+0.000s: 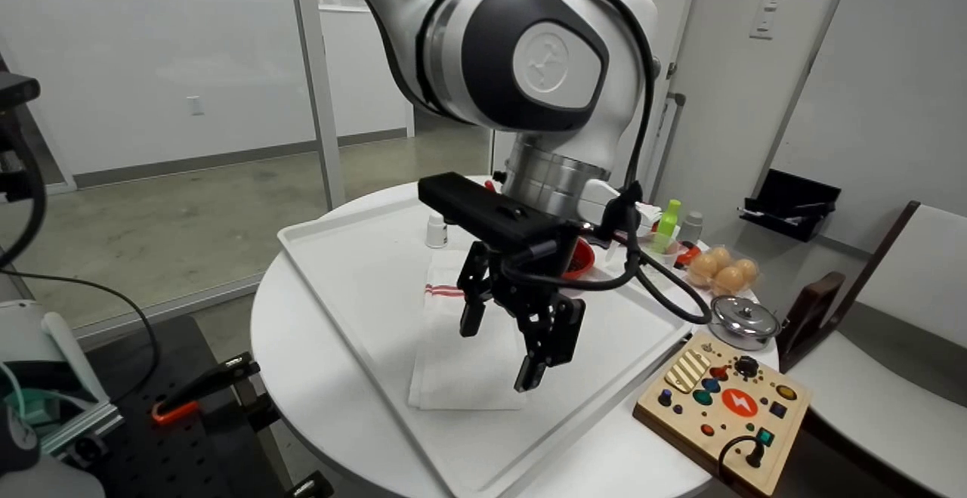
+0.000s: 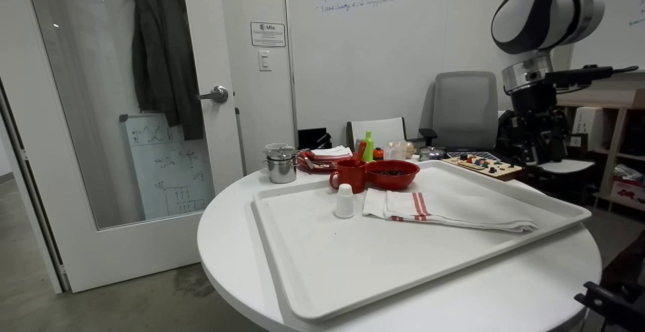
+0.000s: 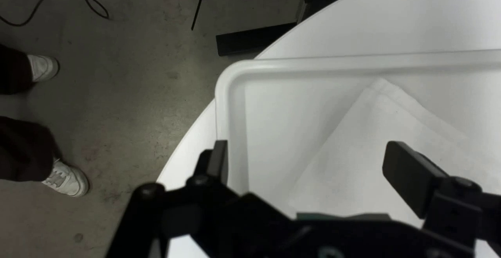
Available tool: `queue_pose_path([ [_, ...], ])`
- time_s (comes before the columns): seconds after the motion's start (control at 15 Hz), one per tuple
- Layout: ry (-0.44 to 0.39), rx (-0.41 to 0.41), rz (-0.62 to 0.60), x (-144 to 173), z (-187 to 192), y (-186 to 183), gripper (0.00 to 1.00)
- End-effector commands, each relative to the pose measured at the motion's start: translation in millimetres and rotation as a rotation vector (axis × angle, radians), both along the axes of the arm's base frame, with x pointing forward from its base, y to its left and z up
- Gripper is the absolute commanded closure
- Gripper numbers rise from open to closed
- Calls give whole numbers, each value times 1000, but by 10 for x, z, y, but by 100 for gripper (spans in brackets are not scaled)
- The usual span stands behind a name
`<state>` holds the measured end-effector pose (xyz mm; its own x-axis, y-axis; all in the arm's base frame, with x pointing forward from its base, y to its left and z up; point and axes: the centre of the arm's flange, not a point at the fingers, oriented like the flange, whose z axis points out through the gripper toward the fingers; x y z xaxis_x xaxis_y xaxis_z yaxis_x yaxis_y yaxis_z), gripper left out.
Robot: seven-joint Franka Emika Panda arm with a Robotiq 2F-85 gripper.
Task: Fold the white and red towel from right to left
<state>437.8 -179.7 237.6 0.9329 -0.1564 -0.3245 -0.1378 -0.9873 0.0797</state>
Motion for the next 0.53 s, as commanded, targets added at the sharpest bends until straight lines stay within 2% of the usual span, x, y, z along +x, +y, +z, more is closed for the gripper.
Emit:
queue_pose_path([
  [0.0, 5, -24, -33, 328, -85, -68, 0],
  [0.07, 9, -25, -48, 356, -109, -86, 0],
  [0.13, -3, -17, -15, 193, -57, -39, 0],
  [0.4, 2, -25, -27, 270, -119, -72, 0],
  [0.47, -53, -78, -72, 204, -44, -73, 0],
])
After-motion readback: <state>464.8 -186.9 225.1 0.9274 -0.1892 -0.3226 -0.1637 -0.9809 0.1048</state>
